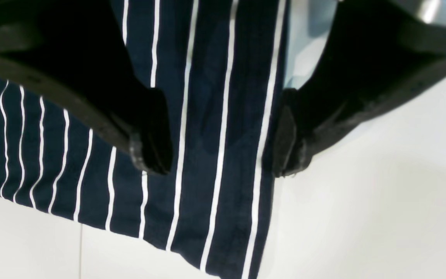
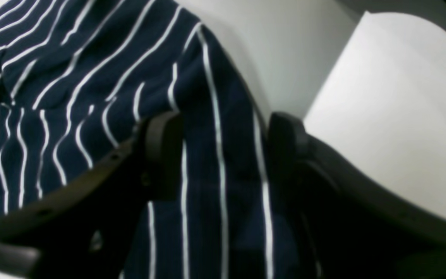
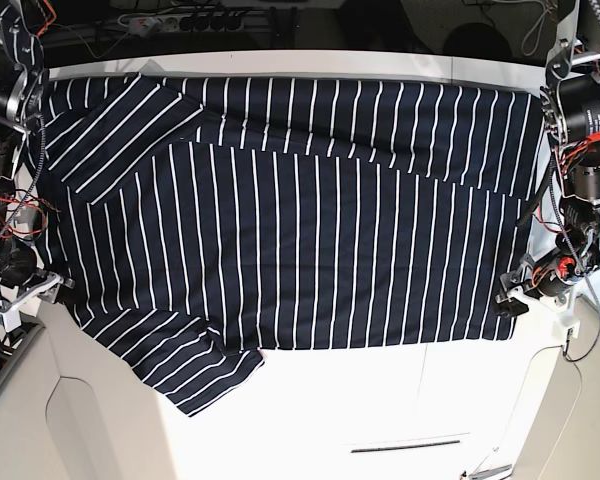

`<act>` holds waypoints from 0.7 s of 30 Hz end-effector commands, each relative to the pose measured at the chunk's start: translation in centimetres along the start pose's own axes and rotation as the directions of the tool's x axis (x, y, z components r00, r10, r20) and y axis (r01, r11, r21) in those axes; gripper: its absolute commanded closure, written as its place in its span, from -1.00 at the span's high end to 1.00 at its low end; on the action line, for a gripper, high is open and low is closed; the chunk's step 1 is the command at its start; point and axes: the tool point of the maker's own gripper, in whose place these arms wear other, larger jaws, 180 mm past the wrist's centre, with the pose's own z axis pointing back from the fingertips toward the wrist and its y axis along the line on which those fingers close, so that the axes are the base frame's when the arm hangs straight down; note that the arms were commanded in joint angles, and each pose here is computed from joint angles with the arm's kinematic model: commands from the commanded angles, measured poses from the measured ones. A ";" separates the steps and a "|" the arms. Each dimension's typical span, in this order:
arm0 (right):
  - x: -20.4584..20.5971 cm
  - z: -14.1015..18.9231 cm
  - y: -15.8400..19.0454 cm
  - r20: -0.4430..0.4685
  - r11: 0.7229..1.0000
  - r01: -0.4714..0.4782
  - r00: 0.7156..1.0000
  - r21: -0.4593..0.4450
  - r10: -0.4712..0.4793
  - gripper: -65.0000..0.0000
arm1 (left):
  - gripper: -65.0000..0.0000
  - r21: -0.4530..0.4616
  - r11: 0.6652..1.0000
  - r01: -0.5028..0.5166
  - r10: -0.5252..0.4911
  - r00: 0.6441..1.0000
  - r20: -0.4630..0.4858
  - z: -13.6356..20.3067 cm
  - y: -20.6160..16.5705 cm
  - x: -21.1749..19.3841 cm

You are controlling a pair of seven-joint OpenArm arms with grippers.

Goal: Fold the T-shirt properly
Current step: 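Reach both grippers to the hem corners and grasp them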

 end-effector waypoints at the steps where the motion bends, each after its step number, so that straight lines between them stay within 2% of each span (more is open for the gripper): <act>1: 2.9 0.9 -0.8 0.072 1.000 -0.010 0.997 -0.020 0.012 0.07 | 0.34 0.005 1.000 0.018 -0.018 1.000 0.013 0.4 0.2 1.4; 6: 3.0 1.0 -2.5 0.077 0.994 -0.009 0.997 -0.106 0.017 0.07 | 0.34 0.004 1.000 0.017 -0.017 1.000 0.013 0.4 0.2 1.4; 8: 2.8 0.9 -2.7 0.083 0.994 0.000 0.996 -0.111 0.009 0.07 | 0.34 0.004 1.000 0.017 -0.017 1.000 0.013 0.4 0.2 1.4; 17: -0.7 -0.6 -2.4 0.049 0.997 0.049 0.998 -0.058 -0.046 0.07 | 0.34 0.004 1.000 0.016 -0.016 1.000 0.005 0.4 0.2 1.2; 21: -0.5 -0.8 -1.3 0.057 0.999 0.041 0.998 -0.011 -0.041 0.07 | 0.34 0.002 1.000 0.014 -0.014 1.000 0.007 0.4 0.1 1.3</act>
